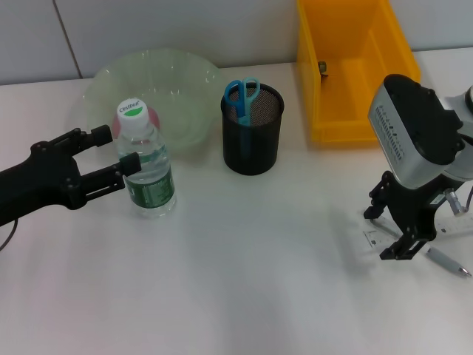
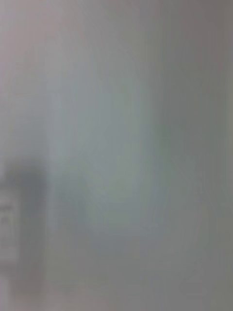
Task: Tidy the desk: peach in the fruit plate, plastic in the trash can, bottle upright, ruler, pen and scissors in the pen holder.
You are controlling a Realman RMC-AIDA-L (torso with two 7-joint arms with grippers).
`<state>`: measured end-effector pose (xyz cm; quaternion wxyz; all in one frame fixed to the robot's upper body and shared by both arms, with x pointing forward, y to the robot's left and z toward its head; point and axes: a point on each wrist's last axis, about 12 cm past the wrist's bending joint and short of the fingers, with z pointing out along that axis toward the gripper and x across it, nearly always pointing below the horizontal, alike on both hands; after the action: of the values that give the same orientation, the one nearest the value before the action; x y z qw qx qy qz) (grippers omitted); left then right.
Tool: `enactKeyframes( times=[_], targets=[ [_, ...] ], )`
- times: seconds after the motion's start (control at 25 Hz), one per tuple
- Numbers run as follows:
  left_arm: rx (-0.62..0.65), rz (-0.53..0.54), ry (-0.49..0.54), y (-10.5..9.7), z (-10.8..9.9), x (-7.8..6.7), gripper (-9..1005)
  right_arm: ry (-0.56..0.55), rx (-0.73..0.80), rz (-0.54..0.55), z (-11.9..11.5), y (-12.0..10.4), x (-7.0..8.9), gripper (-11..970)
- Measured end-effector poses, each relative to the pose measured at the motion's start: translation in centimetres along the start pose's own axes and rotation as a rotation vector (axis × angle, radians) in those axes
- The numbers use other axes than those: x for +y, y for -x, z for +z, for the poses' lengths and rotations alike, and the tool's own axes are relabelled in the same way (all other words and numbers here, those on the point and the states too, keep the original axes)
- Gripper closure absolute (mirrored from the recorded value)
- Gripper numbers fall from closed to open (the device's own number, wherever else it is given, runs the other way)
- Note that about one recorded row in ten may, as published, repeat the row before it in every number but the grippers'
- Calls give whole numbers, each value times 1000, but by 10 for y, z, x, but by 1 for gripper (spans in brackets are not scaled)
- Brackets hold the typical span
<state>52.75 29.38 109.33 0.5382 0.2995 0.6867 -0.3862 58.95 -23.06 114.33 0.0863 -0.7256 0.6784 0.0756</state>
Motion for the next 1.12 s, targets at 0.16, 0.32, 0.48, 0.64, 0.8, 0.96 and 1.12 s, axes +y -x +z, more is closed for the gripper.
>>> enactKeyframes(
  times=[0.16, 0.32, 0.48, 0.64, 0.8, 0.96, 1.12],
  targets=[
    [-6, -8, 9, -1, -2, 1, 198, -2, 8, -14, 3, 0, -1, 259],
    [-11, -18, 14, -2, -3, 1, 198, 9, 14, -25, 7, 1, 1, 259],
    [-10, -20, 16, -3, -4, 1, 198, 11, 20, -34, 10, 2, 1, 260],
    [-10, -20, 16, -3, -4, 1, 198, 10, 22, -33, 12, 1, 1, 260],
    [-9, -19, 17, -3, -4, 1, 198, 14, 27, -37, 17, 1, 1, 261],
    [-9, -19, 17, -3, -4, 1, 198, 12, 34, -46, 19, 2, 1, 262],
    [-17, -19, 19, -2, -4, 1, 198, 11, 35, -47, 19, 2, 1, 262]
  ],
)
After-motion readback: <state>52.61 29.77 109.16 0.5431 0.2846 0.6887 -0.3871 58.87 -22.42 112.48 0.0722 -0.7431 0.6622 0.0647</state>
